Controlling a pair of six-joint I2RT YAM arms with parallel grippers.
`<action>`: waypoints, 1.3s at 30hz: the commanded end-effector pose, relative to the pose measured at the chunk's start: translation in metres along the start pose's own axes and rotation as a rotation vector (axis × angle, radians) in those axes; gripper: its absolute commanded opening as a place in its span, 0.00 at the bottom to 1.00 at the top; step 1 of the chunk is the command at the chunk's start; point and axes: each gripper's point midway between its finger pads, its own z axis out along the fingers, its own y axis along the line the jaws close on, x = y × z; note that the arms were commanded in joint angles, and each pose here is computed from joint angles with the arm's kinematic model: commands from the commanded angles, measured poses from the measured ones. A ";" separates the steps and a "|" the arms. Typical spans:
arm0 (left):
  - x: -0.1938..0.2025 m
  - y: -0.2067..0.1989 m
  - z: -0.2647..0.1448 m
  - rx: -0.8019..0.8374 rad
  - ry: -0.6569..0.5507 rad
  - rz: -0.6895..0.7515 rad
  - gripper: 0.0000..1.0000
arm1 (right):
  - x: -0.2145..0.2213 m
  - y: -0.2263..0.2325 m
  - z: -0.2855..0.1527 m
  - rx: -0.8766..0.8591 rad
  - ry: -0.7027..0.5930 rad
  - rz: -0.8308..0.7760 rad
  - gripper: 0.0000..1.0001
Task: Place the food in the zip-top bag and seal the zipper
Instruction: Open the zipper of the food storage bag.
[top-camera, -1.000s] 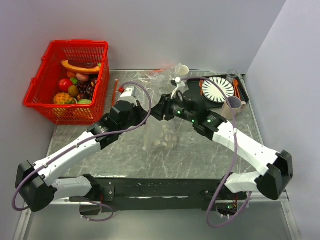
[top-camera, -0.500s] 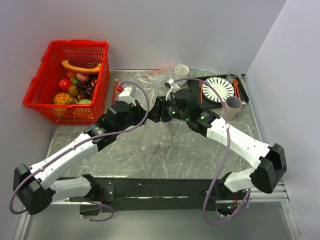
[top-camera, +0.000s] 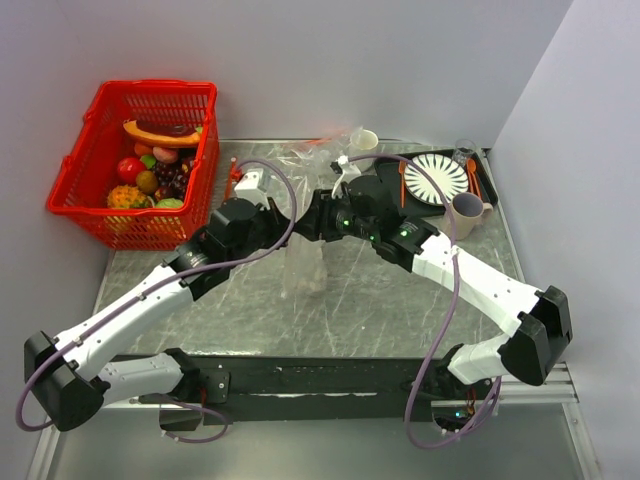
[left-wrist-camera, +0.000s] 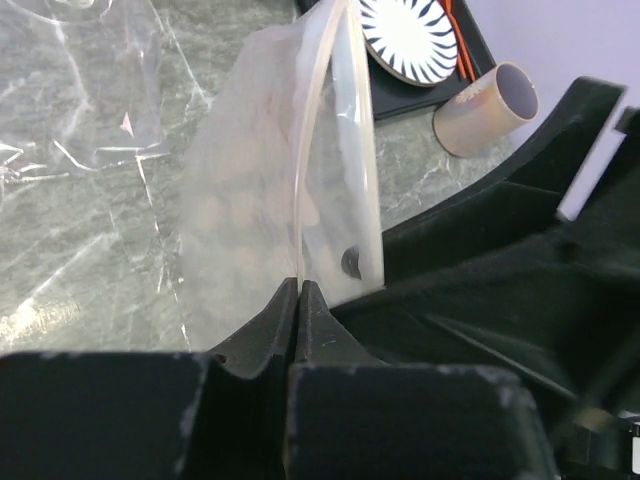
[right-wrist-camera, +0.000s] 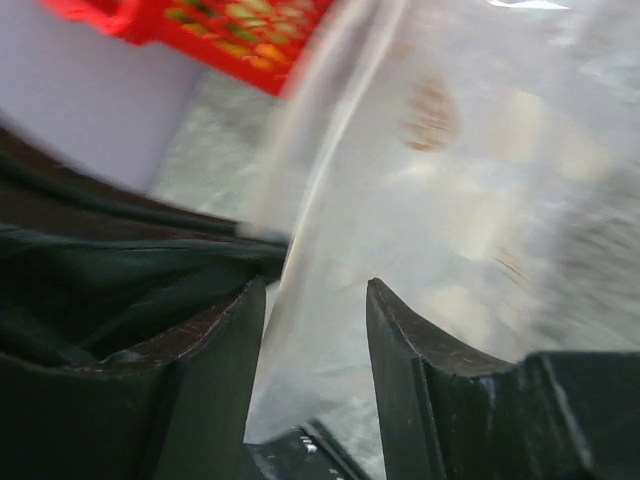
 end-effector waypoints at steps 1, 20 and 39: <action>-0.055 -0.023 -0.023 0.046 -0.145 0.022 0.01 | -0.012 -0.024 -0.009 0.170 -0.027 -0.043 0.51; -0.059 0.005 -0.010 -0.142 -0.131 0.094 0.01 | -0.028 -0.075 -0.030 0.478 -0.052 -0.142 0.04; 0.059 0.041 0.088 -0.141 0.144 -0.005 0.01 | -0.068 -0.133 -0.084 0.941 -0.039 -0.317 0.00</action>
